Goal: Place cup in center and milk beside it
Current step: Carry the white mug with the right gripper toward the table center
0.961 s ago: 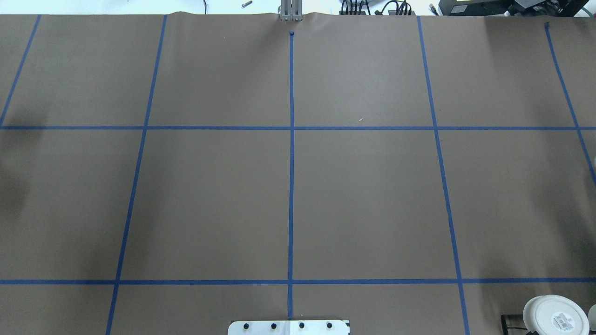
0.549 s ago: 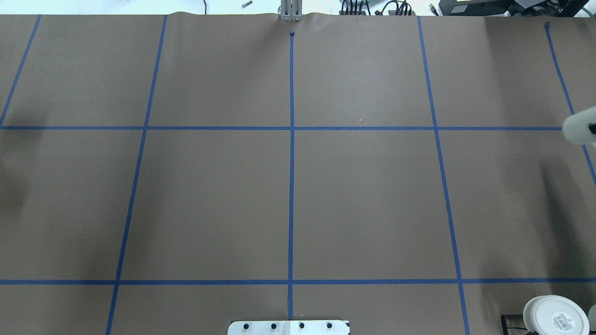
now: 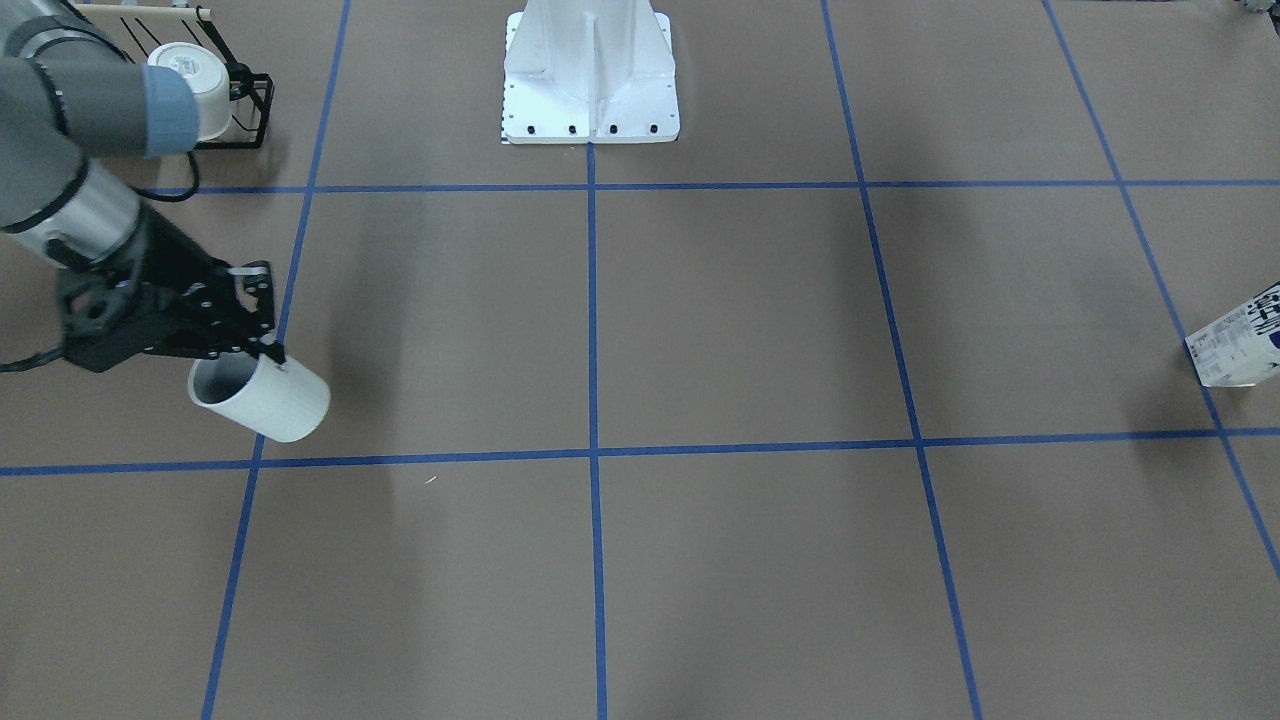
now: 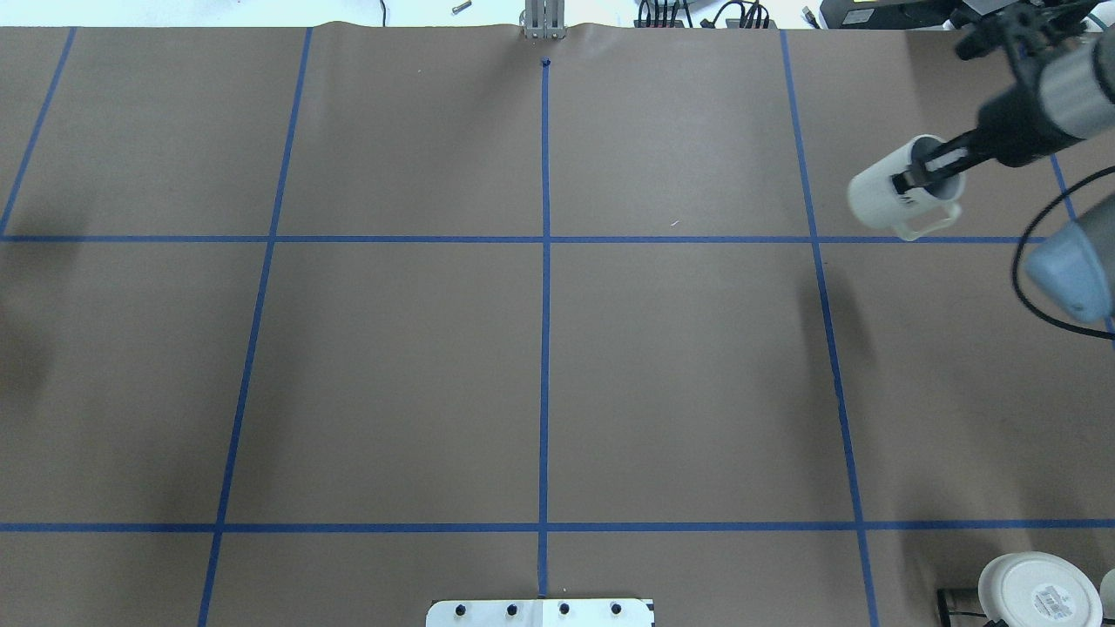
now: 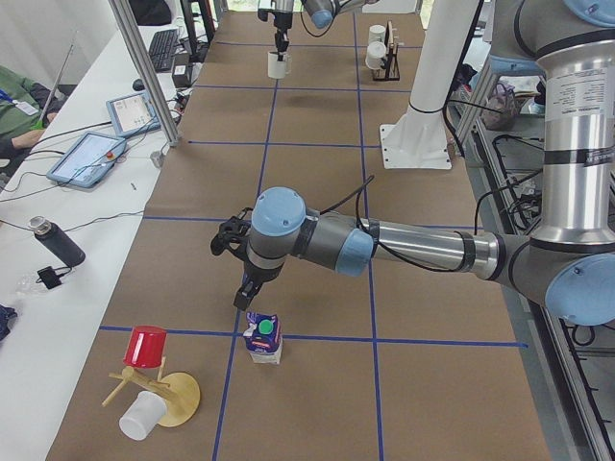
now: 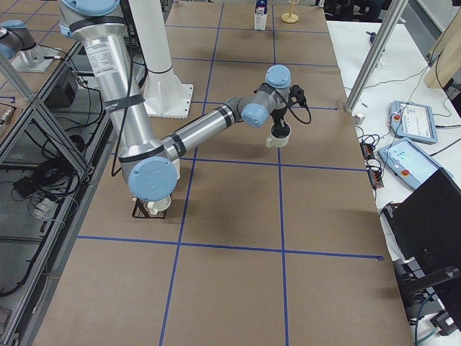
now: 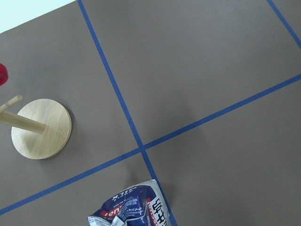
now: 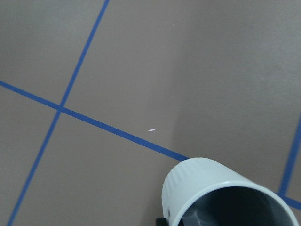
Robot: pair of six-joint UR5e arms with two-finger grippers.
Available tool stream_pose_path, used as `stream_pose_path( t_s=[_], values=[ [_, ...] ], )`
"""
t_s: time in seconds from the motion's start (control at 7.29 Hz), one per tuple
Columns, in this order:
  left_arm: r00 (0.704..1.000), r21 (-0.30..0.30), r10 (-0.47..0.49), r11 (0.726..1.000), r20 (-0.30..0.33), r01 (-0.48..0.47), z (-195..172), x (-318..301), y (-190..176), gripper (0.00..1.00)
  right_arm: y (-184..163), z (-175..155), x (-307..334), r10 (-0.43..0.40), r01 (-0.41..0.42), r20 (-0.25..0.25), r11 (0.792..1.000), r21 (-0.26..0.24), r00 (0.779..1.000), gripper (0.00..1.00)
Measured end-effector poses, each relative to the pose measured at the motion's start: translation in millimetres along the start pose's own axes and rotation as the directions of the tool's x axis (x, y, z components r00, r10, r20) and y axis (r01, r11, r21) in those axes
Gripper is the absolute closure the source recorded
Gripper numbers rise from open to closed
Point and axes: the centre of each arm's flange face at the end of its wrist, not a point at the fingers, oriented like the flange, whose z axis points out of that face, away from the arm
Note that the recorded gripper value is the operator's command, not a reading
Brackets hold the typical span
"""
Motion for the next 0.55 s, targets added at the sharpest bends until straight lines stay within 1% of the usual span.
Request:
stream_pose_path(
  t_s=[0.14, 0.27, 0.41, 0.55],
  values=[
    [1.0, -0.001, -0.002, 1.0, 0.0, 0.002, 0.6, -0.6, 0.4, 0.01, 4.1, 34.7, -66.9, 0.057, -0.057, -0.024, 0.998, 0.018, 0.998, 1.0],
    [1.0, -0.002, -0.003, 1.0, 0.0, 0.003, 1.0, -1.0, 0.7, 0.01, 10.2, 61.0, -130.1, 0.102, -0.101, -0.082, 0.995, 0.02, 0.991, 1.0],
    [1.0, -0.003, -0.005, 1.0, -0.001, 0.005, 1.4, -1.3, 0.9, 0.01, 20.3, 79.1, -185.8, 0.133, -0.133, -0.148, 0.991, 0.01, 0.98, 1.0],
    [1.0, -0.004, -0.006, 1.0, -0.001, 0.006, 1.6, -1.4, 1.1, 0.01, 33.1, 93.6, -230.6, 0.152, -0.156, -0.198, 0.988, -0.002, 0.968, 1.0]
  ],
)
